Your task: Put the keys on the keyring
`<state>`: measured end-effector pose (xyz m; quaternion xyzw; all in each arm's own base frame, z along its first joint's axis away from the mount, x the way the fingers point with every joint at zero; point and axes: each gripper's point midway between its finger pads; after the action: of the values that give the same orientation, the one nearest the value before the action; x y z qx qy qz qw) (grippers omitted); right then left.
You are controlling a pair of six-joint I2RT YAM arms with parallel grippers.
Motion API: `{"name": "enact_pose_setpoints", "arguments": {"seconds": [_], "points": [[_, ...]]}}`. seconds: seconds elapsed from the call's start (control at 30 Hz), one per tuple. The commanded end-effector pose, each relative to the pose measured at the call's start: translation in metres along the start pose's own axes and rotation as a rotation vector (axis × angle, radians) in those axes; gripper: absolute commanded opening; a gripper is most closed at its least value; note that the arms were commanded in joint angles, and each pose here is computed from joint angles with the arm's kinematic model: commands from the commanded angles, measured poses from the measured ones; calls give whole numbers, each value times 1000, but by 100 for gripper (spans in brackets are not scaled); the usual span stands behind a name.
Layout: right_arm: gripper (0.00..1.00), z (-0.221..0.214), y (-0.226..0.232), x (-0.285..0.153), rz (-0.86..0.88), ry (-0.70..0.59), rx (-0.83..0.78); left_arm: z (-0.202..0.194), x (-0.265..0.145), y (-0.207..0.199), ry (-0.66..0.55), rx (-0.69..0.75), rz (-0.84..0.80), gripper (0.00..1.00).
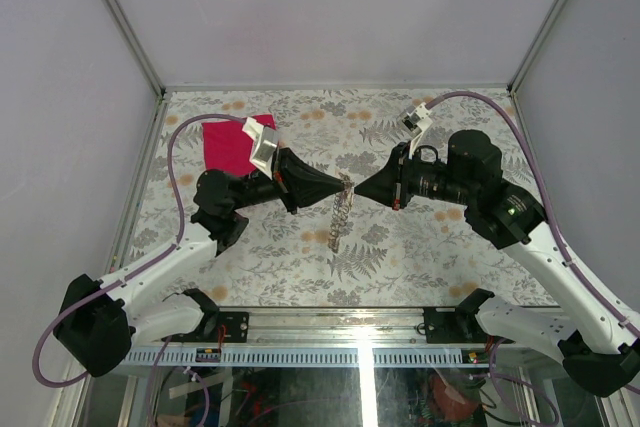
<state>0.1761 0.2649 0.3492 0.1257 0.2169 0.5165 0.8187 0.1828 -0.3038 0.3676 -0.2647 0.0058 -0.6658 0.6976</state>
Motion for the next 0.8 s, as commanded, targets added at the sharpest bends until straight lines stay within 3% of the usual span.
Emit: {"name": "enact_pose_setpoints", "arguments": {"seconds": [0.0,0.27,0.37,0.6,0.77], "points": [[0,-5,1,1,22,10,25,26,0,-15,-86,92,-38,0],[0,-7,1,14,63,11,50,24,2,-14,-69,87,-47,0],[5,-2,2,11,64,-5,19,24,2,-13,-67,87,-44,0],[23,30,5,-22,-5,-198,-264,24,2,-13,-64,88,-43,0],[28,32,4,-32,-1,-347,-453,25,3,-16,-60,90,-53,0]]}}
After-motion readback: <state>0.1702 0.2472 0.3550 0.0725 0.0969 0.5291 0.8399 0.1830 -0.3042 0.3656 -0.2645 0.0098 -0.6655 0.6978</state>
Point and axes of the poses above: each gripper's point midway between its finger pads, its own x axis out along the fingers, its own y axis along the line the jaws close on, z = x × y, and after that the axes turned 7 degrees about -x, right-handed
